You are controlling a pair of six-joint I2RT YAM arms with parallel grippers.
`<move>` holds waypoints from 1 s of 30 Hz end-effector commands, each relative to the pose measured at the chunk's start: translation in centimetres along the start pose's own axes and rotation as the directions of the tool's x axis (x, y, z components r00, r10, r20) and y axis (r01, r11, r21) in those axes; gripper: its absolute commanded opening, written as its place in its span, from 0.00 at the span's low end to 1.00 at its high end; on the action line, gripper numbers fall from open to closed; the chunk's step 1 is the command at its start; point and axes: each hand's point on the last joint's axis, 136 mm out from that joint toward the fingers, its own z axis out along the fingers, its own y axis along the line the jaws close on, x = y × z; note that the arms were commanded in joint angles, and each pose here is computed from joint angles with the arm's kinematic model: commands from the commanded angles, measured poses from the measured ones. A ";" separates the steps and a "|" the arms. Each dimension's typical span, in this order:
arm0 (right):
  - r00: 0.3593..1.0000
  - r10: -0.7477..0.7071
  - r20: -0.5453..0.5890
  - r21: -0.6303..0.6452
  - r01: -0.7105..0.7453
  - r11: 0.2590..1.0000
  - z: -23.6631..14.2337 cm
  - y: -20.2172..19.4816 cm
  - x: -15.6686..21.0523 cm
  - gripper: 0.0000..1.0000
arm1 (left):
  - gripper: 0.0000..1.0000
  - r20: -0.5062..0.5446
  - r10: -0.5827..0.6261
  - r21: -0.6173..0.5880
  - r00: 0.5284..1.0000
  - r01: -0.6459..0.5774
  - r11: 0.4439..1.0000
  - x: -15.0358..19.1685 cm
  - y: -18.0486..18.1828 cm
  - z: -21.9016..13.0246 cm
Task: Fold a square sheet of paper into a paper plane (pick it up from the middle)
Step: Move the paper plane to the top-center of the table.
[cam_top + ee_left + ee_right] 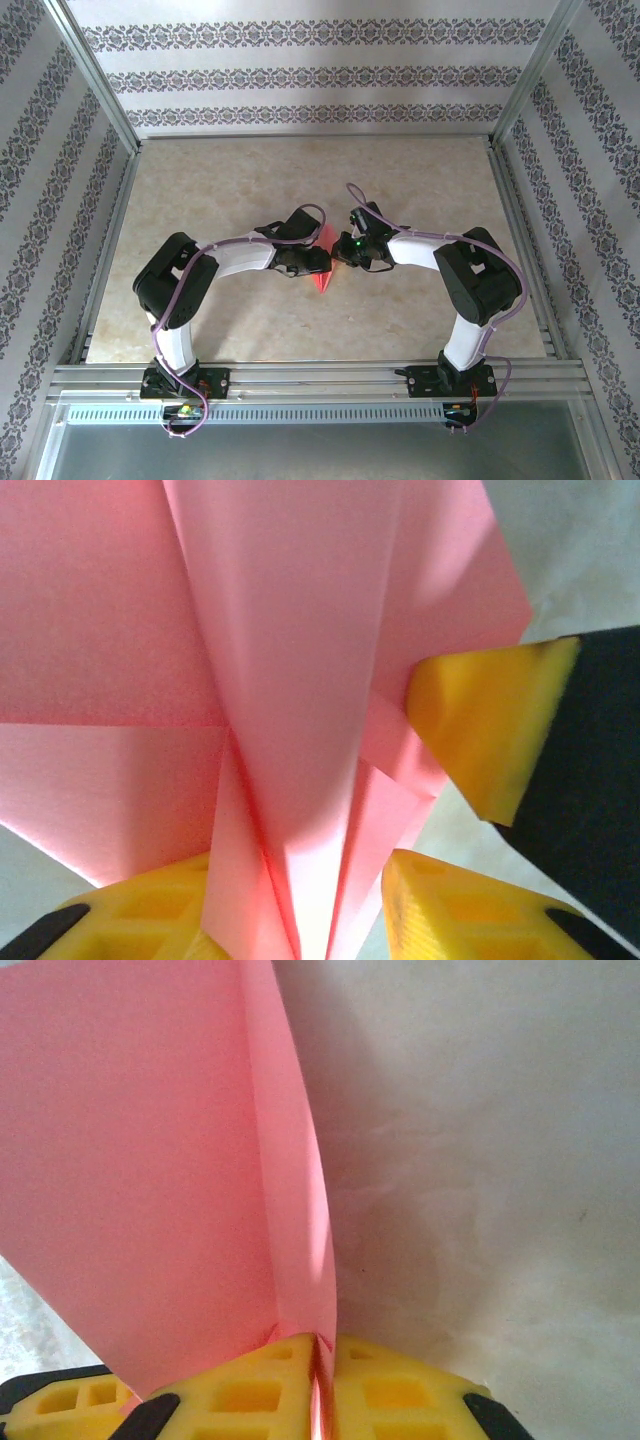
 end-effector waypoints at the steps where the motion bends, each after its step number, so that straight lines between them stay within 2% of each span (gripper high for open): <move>1: 1.000 0.007 0.001 -0.021 -0.007 1.000 -0.1 0.4 -0.4 0.14 | 0.37 -0.016 0.030 -0.054 0.999 -0.031 0.998 0.4 0.5 0.3; 8: 1.000 0.012 0.002 -0.014 -0.012 1.000 -0.2 0.1 -0.5 0.15 | 0.26 0.013 0.014 -0.085 1.000 -0.013 0.996 -0.2 0.8 -0.2; 16: 1.000 0.010 0.007 -0.012 -0.010 1.000 -0.4 0.0 -0.5 0.16 | 0.20 -0.002 0.003 -0.129 1.000 -0.003 0.992 -0.2 1.4 0.2; 20: 0.999 0.002 0.034 -0.021 -0.001 1.000 -1.3 0.2 -1.0 0.21 | 0.15 -0.007 0.014 -0.151 1.000 -0.014 0.988 -0.4 1.6 0.2; 26: 0.990 -0.030 0.136 0.000 0.030 1.000 -4.4 -0.2 -2.4 0.37 | 0.09 -0.011 0.079 -0.240 0.997 -0.079 0.968 -0.7 2.6 -1.6; 30: 0.982 -0.024 0.188 0.026 0.019 0.999 -6.0 -1.5 -3.0 0.39 | 0.09 -0.056 0.145 -0.327 0.988 -0.156 0.932 -0.6 3.6 -3.5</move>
